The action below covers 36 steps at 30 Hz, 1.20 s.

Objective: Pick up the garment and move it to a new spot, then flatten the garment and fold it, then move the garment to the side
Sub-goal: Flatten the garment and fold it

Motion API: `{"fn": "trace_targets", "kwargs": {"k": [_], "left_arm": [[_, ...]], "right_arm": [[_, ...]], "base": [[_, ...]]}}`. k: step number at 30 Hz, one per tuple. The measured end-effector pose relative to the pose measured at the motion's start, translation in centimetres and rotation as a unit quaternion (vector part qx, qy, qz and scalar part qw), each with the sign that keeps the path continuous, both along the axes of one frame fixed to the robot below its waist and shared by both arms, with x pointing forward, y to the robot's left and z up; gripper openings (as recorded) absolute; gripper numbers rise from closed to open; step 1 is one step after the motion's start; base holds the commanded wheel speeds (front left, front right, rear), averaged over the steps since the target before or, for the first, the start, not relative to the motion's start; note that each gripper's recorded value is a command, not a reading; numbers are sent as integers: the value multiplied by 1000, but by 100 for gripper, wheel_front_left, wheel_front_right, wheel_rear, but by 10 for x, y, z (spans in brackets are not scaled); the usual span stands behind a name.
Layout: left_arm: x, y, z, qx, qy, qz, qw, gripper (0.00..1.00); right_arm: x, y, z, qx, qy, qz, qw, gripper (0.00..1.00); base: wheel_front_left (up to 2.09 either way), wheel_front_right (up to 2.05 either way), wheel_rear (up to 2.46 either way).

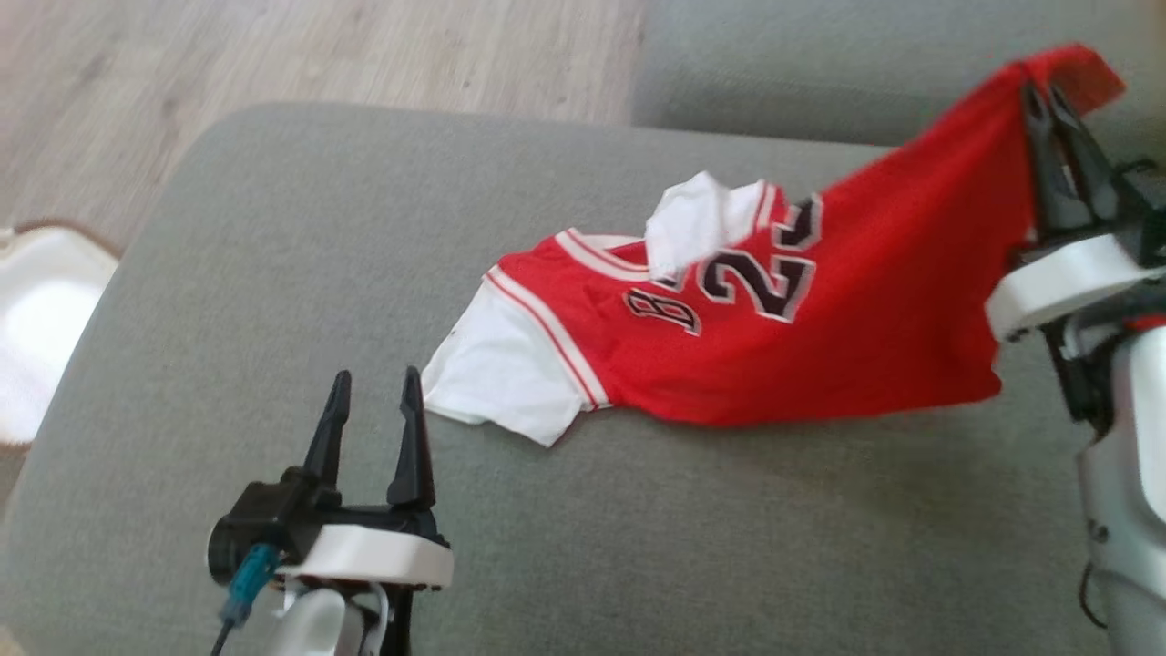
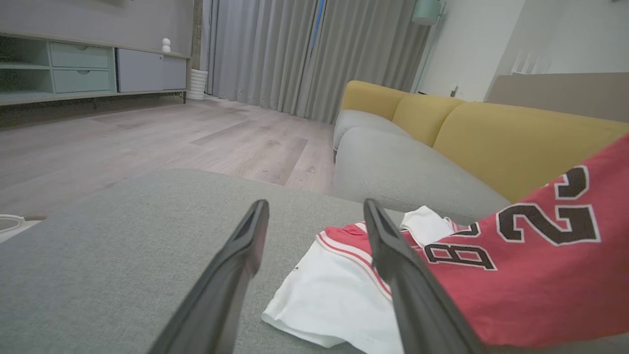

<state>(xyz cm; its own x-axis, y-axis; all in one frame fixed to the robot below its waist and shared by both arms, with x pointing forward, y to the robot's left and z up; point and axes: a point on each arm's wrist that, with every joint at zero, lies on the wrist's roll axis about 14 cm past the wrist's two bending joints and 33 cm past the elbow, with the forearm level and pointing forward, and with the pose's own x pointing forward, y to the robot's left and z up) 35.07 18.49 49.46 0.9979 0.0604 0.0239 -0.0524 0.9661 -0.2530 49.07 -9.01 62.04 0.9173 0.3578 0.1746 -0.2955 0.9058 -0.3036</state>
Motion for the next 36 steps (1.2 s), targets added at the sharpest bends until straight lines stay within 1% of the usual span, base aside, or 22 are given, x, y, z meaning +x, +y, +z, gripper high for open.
{"fn": "trace_targets", "kwargs": {"k": [2, 4, 5, 7, 9, 11, 15, 16, 17, 21, 24, 26, 28, 31, 34, 36], "left_arm": [[-1, 1, -3, 0, 6, 1, 1000, 100], [-2, 3, -7, 1, 12, 6, 1000, 100], [-2, 3, -7, 1, 12, 6, 1000, 100], [-4, 8, -11, 2, 19, 14, 1000, 100], [-3, 11, -10, 4, 19, 14, 1000, 100], [0, 14, -7, 9, 15, 16, 1000, 100], [2, 23, -7, 10, 18, 28, 999, 100], [2, 24, -10, 11, 22, 30, 999, 100], [1, 26, -12, 12, 26, 32, 999, 100], [3, 27, -15, 15, 32, 33, 999, 100], [6, 22, -14, 13, 30, 25, 999, 100], [9, 18, -12, 12, 26, 19, 999, 100], [12, 16, -10, 11, 21, 15, 1000, 100], [17, 10, -5, 9, 13, 5, 1000, 100], [23, 7, 1, 9, 2, -1, 1000, 100], [27, 4, 5, 7, -5, -5, 1000, 100]], "right_arm": [[12, -10, -30, -13, 47, -21, 999, 0], [20, -14, -63, -27, 97, -34, 994, 0], [20, -14, -63, -27, 97, -34, 994, 0], [27, -17, -94, -35, 142, -43, 988, 0], [36, -18, -117, -38, 179, -51, 982, 0], [48, -18, -128, -43, 192, -54, 979, 0], [79, -18, -130, -42, 189, -62, 979, 0], [86, -18, -131, -40, 188, -64, 979, 29], [91, -18, -132, -41, 188, -65, 979, 100], [100, -17, -142, -38, 194, -65, 978, 100], [96, -24, -146, -40, 194, -69, 978, 100], [92, -31, -141, -33, 183, -73, 980, 100], [87, -33, -134, -13, 171, -77, 982, 100], [79, -28, -117, 31, 150, -76, 985, 100], [67, -29, -90, 73, 110, -76, 988, 100], [53, -35, -78, 99, 88, -78, 988, 100]], "base": [[0, 0, 0], [0, 0, 0], [0, 0, 0], [0, 0, 0], [0, 0, 0], [0, 0, 0], [0, 0, 0], [0, 0, 0], [0, 0, 0], [0, 0, 0], [0, 0, 0], [0, 0, 0], [0, 0, 0], [0, 0, 0], [0, 0, 0], [0, 0, 0]]}}
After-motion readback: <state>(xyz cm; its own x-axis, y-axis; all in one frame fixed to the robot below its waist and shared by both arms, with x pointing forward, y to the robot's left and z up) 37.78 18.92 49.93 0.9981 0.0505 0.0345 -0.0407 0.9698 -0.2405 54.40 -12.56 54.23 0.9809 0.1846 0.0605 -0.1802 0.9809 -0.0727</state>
